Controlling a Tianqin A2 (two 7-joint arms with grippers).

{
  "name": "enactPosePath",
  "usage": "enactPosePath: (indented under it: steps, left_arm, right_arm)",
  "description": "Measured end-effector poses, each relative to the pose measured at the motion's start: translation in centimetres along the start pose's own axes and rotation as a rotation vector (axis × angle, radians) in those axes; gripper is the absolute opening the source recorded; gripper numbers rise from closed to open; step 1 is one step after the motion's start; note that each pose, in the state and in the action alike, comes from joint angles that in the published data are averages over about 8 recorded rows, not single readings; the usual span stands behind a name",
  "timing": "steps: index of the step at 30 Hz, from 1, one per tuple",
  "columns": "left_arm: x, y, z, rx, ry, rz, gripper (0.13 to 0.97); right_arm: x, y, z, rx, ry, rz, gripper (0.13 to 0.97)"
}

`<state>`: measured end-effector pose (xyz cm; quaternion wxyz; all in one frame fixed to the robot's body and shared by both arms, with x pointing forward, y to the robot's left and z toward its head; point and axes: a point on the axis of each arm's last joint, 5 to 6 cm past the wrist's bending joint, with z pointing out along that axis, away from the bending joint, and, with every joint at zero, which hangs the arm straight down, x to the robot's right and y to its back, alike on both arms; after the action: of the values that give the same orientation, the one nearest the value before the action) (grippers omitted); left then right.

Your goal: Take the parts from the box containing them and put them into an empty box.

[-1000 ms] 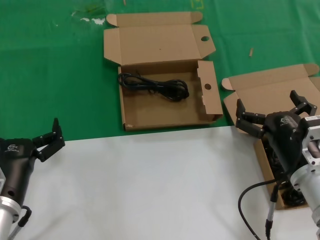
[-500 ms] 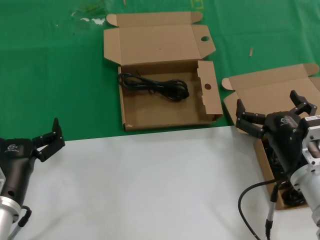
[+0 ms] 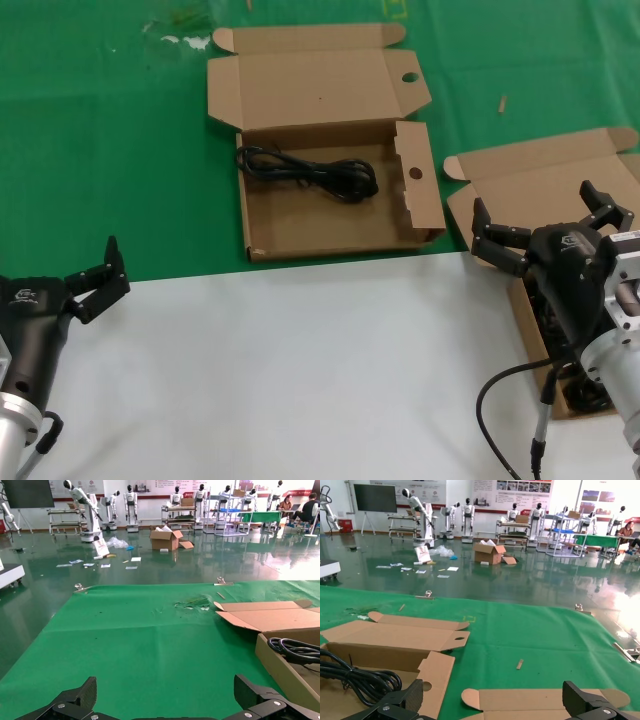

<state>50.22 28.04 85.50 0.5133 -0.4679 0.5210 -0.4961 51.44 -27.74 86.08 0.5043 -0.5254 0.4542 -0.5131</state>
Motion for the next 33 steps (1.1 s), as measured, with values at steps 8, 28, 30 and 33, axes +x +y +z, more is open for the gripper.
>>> enactPosePath:
  steps: [8,28,30,33]
  left_arm:
    - [0.00,0.00,0.00,0.000,0.000,0.000,0.966]
    - [0.00,0.00,0.00,0.000,0.000,0.000,0.966]
    - [0.00,0.00,0.00,0.000,0.000,0.000,0.966]
    - [0.00,0.00,0.00,0.000,0.000,0.000,0.966]
  right_arm:
    - [0.00,0.00,0.00,0.000,0.000,0.000,0.966]
    - [0.00,0.00,0.00,0.000,0.000,0.000,0.966]
    - [0.00,0.00,0.00,0.000,0.000,0.000,0.966]
    - [0.00,0.00,0.00,0.000,0.000,0.000,0.966]
